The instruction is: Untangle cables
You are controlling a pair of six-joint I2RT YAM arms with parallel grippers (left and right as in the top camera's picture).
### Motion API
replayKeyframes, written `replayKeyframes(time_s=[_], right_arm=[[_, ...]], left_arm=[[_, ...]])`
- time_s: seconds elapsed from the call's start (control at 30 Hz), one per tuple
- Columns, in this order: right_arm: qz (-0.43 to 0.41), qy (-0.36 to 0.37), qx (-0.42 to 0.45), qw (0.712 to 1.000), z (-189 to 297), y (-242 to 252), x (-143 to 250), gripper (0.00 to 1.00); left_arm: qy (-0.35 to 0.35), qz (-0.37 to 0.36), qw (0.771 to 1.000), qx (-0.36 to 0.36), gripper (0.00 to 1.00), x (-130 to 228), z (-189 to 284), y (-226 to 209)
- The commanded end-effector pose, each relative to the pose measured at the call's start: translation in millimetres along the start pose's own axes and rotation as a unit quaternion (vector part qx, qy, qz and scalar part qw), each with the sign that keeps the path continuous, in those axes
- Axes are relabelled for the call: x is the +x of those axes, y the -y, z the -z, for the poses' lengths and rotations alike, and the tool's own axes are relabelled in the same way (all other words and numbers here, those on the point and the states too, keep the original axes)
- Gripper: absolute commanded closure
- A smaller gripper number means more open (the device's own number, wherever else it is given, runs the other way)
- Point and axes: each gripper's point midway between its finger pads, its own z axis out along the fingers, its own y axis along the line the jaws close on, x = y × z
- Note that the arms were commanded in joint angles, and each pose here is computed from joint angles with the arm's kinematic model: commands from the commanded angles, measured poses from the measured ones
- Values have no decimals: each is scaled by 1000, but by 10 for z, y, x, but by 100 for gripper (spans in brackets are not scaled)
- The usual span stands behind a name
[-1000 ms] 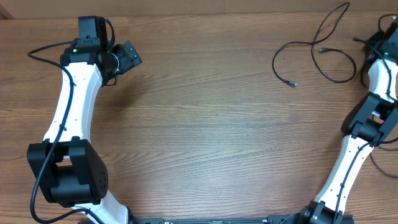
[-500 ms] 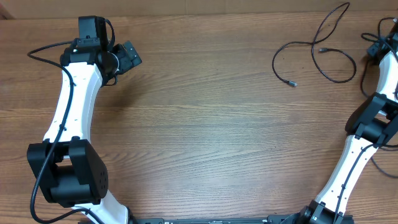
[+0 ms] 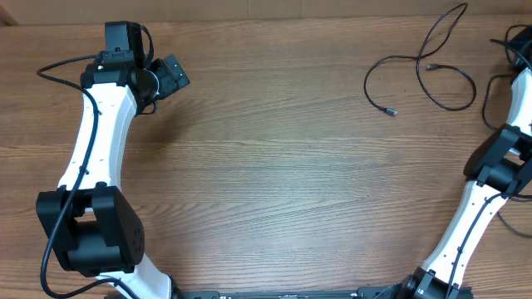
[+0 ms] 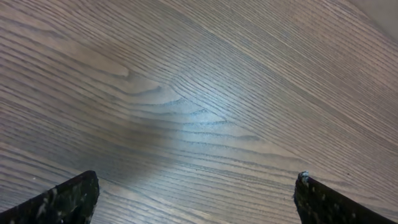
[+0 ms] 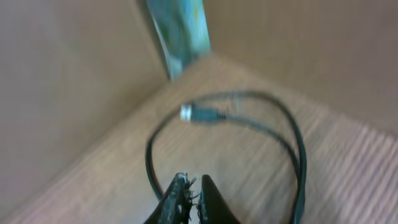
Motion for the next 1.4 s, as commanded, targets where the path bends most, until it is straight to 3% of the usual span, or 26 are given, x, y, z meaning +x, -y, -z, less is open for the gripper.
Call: replayKeyframes(time_s=[0.0,0.63,0.93,1.1,1.13,1.2,1.23,1.37], right_arm=[[-3,10,3,1000,-49,63,-7,94],[-2,-79,68,995,-324,716,830,92],[13,-195,95,976,-86,841,1265,96],[19,-235,107,966,186,840,1168,96],[18,-233,107,966,236,820,1079,92],[15,-213,99,972,372,732,751,26],[13,-199,93,976,454,679,553,0],[2,-118,65,991,1045,415,-497,0]], left_arm=[[22,-2,1000,16,0,-95,180,109],[22,-2,1000,16,0,-95,180,109],[22,-2,1000,16,0,-95,180,109],[22,-2,1000,16,0,-95,179,109],[22,-2,1000,16,0,-95,179,109],[22,-2,1000,16,0,-95,179,109],[22,-2,1000,16,0,-95,179,109],[22,-2,1000,16,1,-95,179,109]])
